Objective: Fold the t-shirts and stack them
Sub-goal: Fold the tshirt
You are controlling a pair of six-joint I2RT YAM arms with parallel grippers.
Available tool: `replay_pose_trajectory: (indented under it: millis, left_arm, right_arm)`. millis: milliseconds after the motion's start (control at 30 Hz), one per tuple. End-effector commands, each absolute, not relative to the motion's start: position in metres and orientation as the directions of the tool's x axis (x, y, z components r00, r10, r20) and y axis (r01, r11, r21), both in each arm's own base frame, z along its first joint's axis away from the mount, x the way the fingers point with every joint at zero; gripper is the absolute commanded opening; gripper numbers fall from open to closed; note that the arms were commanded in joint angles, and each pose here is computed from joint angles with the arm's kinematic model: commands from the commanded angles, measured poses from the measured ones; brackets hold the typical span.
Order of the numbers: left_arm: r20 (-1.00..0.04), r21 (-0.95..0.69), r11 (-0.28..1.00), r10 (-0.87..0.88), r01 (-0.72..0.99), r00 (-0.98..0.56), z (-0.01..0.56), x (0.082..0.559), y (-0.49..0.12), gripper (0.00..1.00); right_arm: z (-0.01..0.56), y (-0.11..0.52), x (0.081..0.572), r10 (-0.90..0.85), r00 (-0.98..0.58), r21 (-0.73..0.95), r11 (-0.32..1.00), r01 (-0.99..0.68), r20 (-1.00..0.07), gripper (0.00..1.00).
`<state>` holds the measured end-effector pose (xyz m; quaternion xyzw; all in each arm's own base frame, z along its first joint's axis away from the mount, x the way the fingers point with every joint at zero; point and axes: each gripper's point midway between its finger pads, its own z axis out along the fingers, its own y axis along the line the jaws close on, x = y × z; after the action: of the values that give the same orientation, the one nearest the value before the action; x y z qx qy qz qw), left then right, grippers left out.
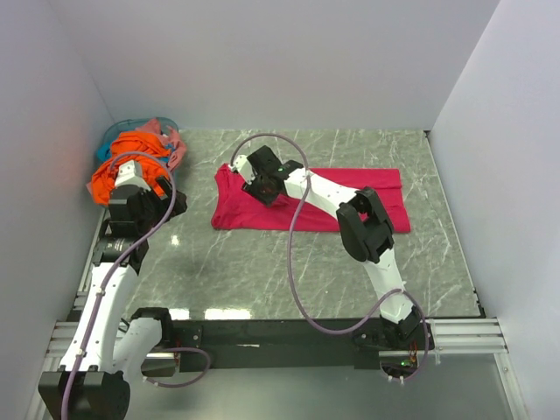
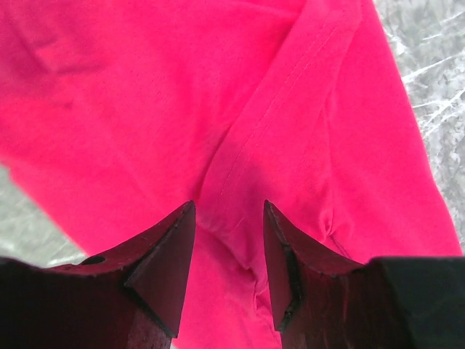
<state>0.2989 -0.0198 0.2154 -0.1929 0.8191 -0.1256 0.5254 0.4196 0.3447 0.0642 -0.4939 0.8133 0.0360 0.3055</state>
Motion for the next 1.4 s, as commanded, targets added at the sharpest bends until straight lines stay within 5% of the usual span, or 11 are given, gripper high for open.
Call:
replay_pose_trajectory:
  millis: [0, 533, 967, 1367]
  left_arm:
    - [-0.839, -0.394, 0.904, -0.427, -0.164, -0.338, 0.229, 0.306, -0.017, 0.93]
    - [-0.837, -0.390, 0.906, -0.424, -0.166, -0.345, 0.226, 0.307, -0.017, 0.93]
    - [-0.838, -0.391, 0.906, -0.424, -0.166, -0.343, 0.227, 0.307, -0.017, 0.92]
    - [-0.837, -0.390, 0.906, -0.424, -0.167, -0.346, 0.226, 0.307, -0.017, 0.92]
  right_arm:
    - [0.067, 0.348, 0.425, -0.778, -0.346, -0.267, 0.536, -0.801, -0.524, 0.49]
    - [0.040, 0.351, 0.418, -0.799, -0.359, -0.256, 0.520, -0.815, -0.482, 0.48]
    - [0.068, 0.340, 0.431, -0.785, -0.333, -0.340, 0.550, -0.763, -0.522, 0.23]
    - [0.088, 0.313, 0.459, -0.690, -0.408, -0.332, 0.676, -0.658, -0.598, 0.15]
